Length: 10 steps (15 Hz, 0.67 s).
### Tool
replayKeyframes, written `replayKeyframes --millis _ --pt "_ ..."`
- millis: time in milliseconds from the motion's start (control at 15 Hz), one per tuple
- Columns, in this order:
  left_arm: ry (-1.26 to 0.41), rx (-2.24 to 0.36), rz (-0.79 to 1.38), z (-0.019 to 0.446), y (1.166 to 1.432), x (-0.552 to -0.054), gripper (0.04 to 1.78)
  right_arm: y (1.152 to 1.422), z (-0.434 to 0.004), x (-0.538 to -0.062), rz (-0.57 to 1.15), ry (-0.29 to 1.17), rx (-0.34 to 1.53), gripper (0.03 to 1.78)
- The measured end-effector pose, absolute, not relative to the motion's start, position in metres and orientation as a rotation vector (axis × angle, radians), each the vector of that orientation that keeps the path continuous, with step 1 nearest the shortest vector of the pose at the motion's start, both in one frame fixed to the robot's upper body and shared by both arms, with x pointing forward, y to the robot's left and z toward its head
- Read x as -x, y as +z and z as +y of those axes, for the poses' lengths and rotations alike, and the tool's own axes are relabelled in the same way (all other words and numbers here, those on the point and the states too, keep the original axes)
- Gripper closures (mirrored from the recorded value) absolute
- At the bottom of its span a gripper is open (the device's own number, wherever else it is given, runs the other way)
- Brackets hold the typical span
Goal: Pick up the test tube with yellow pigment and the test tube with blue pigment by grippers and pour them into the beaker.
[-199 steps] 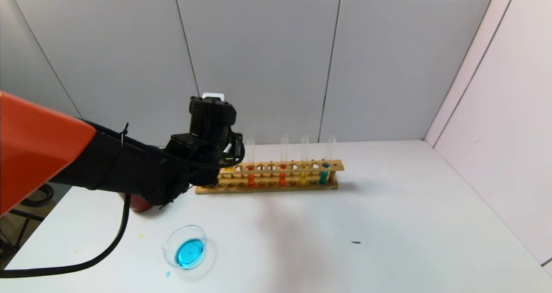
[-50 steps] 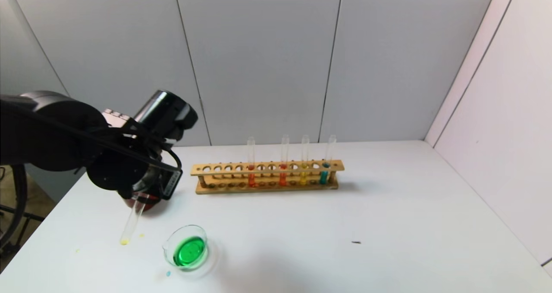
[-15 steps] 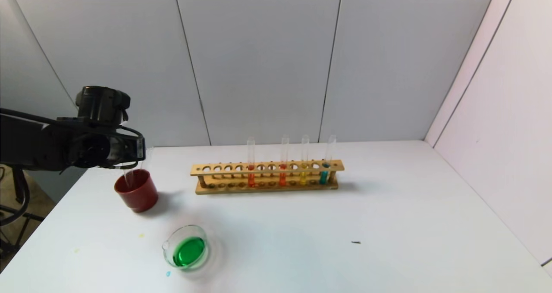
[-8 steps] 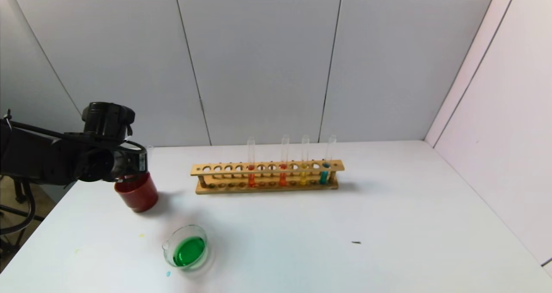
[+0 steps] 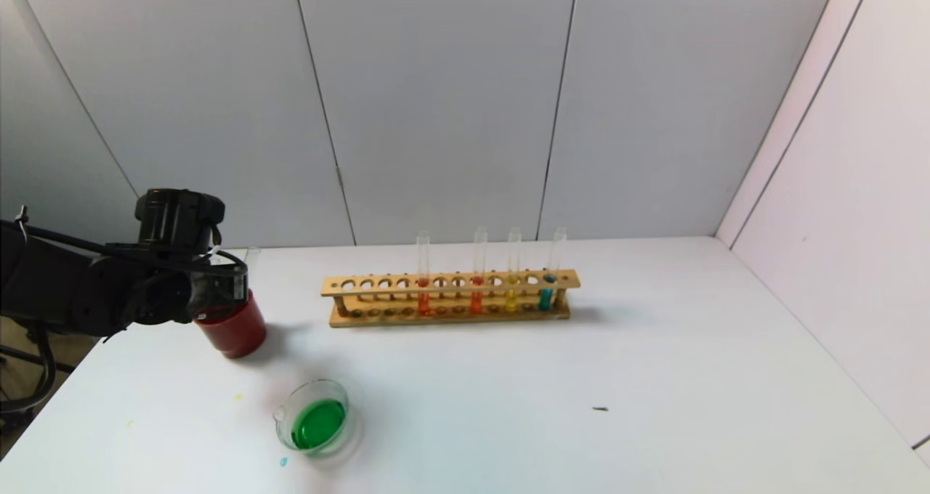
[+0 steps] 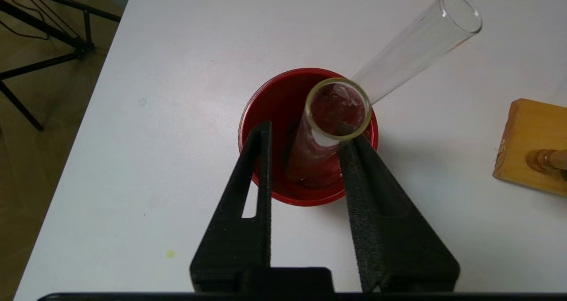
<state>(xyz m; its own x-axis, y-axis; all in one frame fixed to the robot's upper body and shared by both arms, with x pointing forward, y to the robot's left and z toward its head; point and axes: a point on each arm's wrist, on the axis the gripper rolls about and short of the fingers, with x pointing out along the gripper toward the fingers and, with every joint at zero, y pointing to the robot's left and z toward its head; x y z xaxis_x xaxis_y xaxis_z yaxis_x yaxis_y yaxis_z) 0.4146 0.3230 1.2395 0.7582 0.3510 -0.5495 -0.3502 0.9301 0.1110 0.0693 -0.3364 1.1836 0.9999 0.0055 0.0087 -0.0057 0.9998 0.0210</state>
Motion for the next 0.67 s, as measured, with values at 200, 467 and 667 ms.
replayKeyframes --millis 200,467,667 --pt "0.385 -0.001 0.580 0.323 1.246 -0.410 0.75 1.184 -0.336 -0.069 -0.009 0.006 -0.021 0.07" --pt "0.367 -0.032 0.503 0.324 1.275 -0.396 0.22 1.184 -0.336 -0.069 -0.009 0.005 -0.021 0.07" --pt "0.358 -0.053 0.435 0.325 1.301 -0.378 0.08 1.184 -0.336 -0.069 -0.009 0.006 -0.021 0.07"
